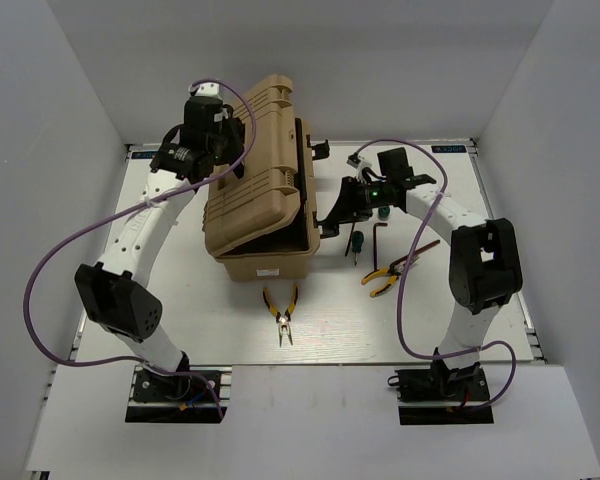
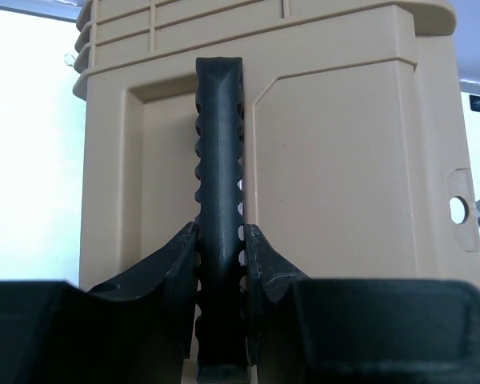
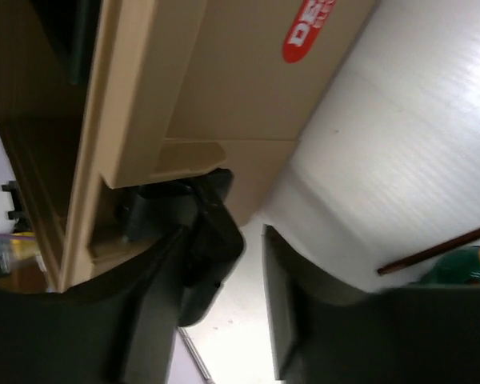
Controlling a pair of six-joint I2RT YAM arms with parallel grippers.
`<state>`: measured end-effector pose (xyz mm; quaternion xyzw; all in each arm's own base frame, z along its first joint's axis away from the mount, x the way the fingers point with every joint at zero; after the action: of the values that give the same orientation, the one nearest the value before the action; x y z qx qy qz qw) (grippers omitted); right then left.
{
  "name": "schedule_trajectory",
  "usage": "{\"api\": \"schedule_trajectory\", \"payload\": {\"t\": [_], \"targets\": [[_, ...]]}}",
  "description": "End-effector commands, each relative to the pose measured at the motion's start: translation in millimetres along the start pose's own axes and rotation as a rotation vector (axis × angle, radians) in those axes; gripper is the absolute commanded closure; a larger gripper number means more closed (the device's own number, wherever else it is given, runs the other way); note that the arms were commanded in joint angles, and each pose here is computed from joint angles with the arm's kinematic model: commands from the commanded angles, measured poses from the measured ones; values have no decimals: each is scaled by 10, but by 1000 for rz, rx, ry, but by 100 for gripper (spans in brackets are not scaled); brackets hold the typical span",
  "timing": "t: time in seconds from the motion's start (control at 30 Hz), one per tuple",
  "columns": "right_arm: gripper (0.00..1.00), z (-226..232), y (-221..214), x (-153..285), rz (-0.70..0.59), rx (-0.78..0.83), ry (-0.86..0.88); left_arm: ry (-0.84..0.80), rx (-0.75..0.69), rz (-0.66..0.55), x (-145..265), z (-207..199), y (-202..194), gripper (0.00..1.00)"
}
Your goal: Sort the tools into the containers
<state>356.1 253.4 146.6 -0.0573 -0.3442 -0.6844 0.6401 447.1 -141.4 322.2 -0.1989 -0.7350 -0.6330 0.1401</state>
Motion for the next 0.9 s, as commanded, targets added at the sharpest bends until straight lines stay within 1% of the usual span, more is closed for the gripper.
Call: {"api": "schedule_trajectory", "payload": {"t": [0.0, 0.03, 0.07, 0.1, 0.13, 0.2, 0.27, 0.3, 0.33, 0.37, 0.4, 0.5, 0.53, 0.63, 0.67, 0.7, 0.77, 0.8, 0.83, 0.87], "targets": [[55, 84, 72, 14, -13, 31, 5, -18, 82, -307, 526, 97, 865, 100], [74, 74, 49, 2, -6, 25, 5, -18, 83, -306, 523, 122, 872, 100], [82, 86, 52, 1, -5, 29, 8, -18, 83, -306, 522, 123, 872, 100], [97, 109, 28, -4, 5, 26, 18, -21, 85, -317, 573, 123, 899, 100], [100, 100, 34, 8, 4, 24, 18, -10, 86, -310, 546, 169, 874, 100], [100, 99, 11, 16, 8, 22, 12, -5, 100, -320, 586, 206, 907, 100], [100, 71, -2, 50, -2, 24, -8, 45, 111, -324, 605, 374, 910, 100], [100, 52, 5, 70, -8, 25, -17, 41, 104, -346, 712, 378, 963, 100], [100, 9, 14, 89, -19, 32, -42, 76, 108, -332, 677, 482, 916, 100], [100, 0, 12, 94, -20, 30, -51, 90, 114, -352, 757, 511, 959, 100], [100, -7, 2, 105, -20, 30, -55, 128, 111, -356, 769, 650, 958, 100], [100, -35, -1, 131, -29, 28, -75, 203, 110, -366, 863, 897, 919, 100], [100, -59, -1, 140, -32, 23, -85, 217, 110, -353, 847, 955, 856, 100], [100, -107, 0, 169, -40, 19, -106, 317, 91, -349, 899, 1244, 788, 100], [100, -121, -6, 177, -41, 20, -111, 367, 89, -371, 1023, 1353, 811, 100], [100, -106, 5, 198, -47, 25, -112, 406, 70, -360, 1041, 1476, 764, 100], [100, -131, 3, 221, -52, 19, -117, 466, 50, -369, 1118, 1597, 752, 100], [100, -146, 11, 226, -54, 18, -120, 487, 53, -361, 1080, 1664, 698, 100], [100, -149, 10, 232, -56, 17, -120, 511, 48, -368, 1151, 1723, 697, 100], [100, -161, 3, 232, -54, 13, -122, 510, 50, -377, 1191, 1719, 713, 100]]}}
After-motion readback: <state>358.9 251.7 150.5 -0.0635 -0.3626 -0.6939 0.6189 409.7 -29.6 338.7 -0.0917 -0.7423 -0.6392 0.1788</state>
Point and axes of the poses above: each gripper's point midway between its finger pads, its own x axis back along the fingers, its own z axis along the line the jaws close on, y = z × x, the point moved 1 cm from there along x, back along the fingers, and after that the axes turned 7 degrees about -x, right-handed, at the moved point
